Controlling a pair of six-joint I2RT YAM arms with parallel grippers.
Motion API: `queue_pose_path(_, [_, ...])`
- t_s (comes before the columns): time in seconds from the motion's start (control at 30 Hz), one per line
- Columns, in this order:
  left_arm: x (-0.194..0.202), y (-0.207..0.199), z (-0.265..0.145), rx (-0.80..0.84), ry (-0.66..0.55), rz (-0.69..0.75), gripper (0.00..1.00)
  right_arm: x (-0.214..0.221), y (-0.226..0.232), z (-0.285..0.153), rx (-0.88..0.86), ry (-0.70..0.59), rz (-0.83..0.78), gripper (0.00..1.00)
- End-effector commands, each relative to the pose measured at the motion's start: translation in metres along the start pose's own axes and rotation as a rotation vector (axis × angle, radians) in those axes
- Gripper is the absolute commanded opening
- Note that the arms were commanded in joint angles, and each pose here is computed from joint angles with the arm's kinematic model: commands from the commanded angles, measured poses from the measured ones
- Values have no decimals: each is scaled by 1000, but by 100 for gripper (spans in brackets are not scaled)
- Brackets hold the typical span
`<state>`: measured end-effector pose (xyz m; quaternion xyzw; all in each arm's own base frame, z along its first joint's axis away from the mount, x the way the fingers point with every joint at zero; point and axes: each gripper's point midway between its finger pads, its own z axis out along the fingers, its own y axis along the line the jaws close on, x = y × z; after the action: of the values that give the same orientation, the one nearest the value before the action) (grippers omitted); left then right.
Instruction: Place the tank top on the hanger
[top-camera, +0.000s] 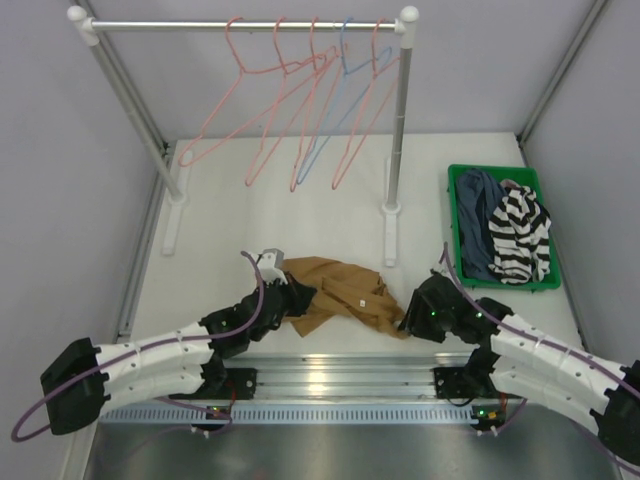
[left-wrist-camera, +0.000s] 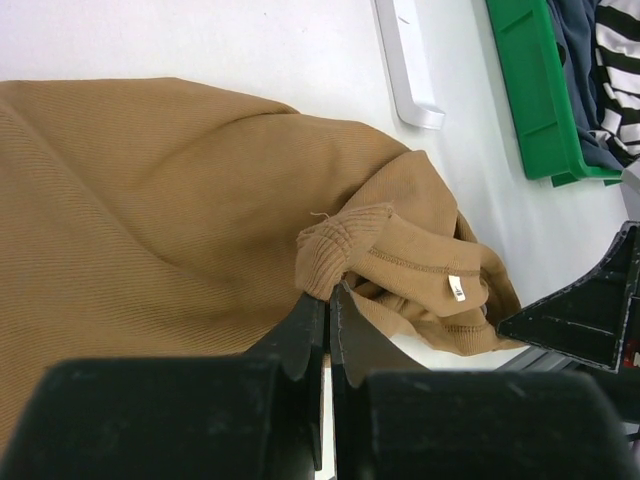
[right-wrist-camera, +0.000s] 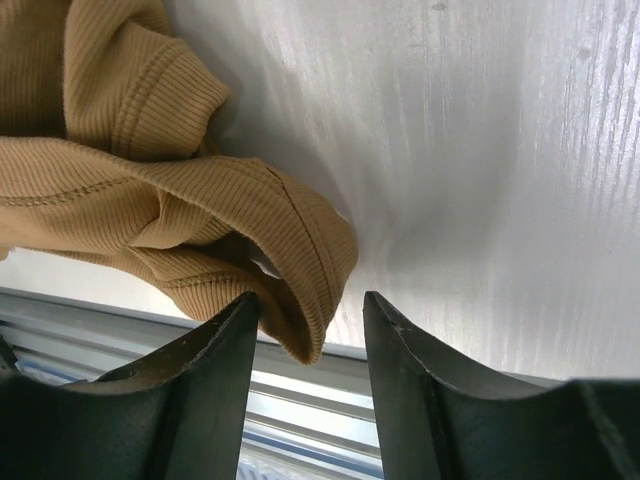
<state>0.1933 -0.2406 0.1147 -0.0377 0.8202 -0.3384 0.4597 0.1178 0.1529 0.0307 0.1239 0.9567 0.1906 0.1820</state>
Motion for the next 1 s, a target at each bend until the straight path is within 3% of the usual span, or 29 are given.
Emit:
queue_pose_path(0.0, [-4,-2,2,-3,-7,-5,0,-12,9,-4,-35,-50,26,47])
queue_pose_path(0.07, [-2,-3,2,-5,1,-1,0,-12,8,-2,-34,-53,26,43])
queue_pose_path(0.2, [-6,-7,2,1,0,3,0,-21,6,3,4,-85,8,25])
queue_pose_path(0.27, [-8,-7,0,-5,5,20,0,-33,16,-3,5,-116,-6,17])
queue_pose_path(0.3, [-12,-11,-1,-1,0,21,0,-41,15,-5,36,-141,-35,7])
queue_pose_path(0.37, [-18,-15,-7,9,-1,41,0,-67,19,-26,99,-221,-67,1])
queue_pose_path(0.6, [-77,-66,-40,135,-71,107,0,-149,52,-124,178,-487,-184,0])
queue_pose_path(0.83, [-141,-121,-85,266,-138,184,0,-209,113,-230,46,-702,-223,0])
queue_pose_path(0.97, [-190,-155,-119,352,-236,170,0,-231,139,-277,-11,-781,-254,0])
